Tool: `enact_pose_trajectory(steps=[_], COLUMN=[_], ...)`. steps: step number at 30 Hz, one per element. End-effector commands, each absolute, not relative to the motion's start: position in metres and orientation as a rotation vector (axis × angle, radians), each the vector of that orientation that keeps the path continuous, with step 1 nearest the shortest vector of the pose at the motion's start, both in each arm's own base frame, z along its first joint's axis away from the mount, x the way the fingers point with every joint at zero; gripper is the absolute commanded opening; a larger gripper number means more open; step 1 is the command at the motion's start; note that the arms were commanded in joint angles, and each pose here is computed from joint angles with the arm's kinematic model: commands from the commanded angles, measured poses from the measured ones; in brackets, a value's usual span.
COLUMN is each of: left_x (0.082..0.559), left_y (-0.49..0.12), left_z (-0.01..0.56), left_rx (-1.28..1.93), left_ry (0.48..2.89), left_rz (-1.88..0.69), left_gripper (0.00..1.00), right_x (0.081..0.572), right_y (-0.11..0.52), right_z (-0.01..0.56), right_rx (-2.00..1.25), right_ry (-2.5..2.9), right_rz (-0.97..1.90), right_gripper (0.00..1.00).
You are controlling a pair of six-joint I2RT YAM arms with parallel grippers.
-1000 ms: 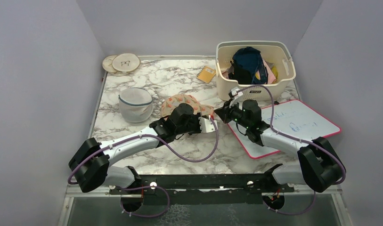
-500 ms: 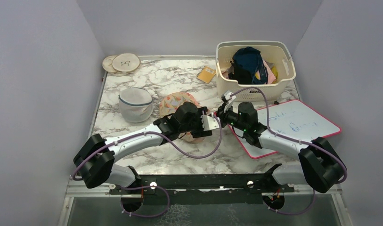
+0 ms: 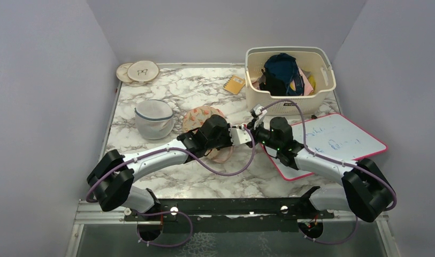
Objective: Unzip the laundry bag and remove the bra
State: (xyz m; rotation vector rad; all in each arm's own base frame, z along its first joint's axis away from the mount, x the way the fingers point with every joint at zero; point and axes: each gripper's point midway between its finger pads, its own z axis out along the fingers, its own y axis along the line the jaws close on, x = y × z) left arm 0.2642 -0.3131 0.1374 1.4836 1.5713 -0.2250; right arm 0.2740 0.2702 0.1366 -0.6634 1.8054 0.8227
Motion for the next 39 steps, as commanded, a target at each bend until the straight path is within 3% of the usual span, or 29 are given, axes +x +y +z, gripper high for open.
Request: enact_pose_trajectory(steps=[1, 18, 29, 30, 32, 39], left_x=[0.267, 0.251, 0.255, 0.253, 0.252, 0.245], left_y=[-0.315, -0.323, -0.322, -0.322, -0.320, -0.319], left_z=[0.161, 0.168, 0.148, 0.147, 0.145, 0.157], left_rx=[1.464, 1.501, 1.523, 1.530, 1.542, 1.517], left_ry=[1.496, 1.426, 1.496, 1.490, 1.480, 1.447], left_rz=[-0.205, -0.297, -0.273, -0.283, -0.275, -0.313], left_gripper=[0.00, 0.00, 0.00, 0.03, 0.25, 0.72], right_x=[0.279, 0.360, 0.329, 0.324, 0.313, 0.297], right_y=[0.274, 0.242, 0.265, 0.269, 0.279, 0.287], right_z=[0.154, 0.128, 0.158, 0.158, 0.157, 0.155], right_rx=[-0.638, -0.448, -0.594, -0.606, -0.643, -0.640], right_ry=[1.782, 2.025, 1.915, 1.911, 1.892, 1.874], right_rz=[0.829, 0.639, 0.825, 0.860, 0.916, 0.947], right_gripper=[0.01, 0.01, 0.01, 0.01, 0.01, 0.01])
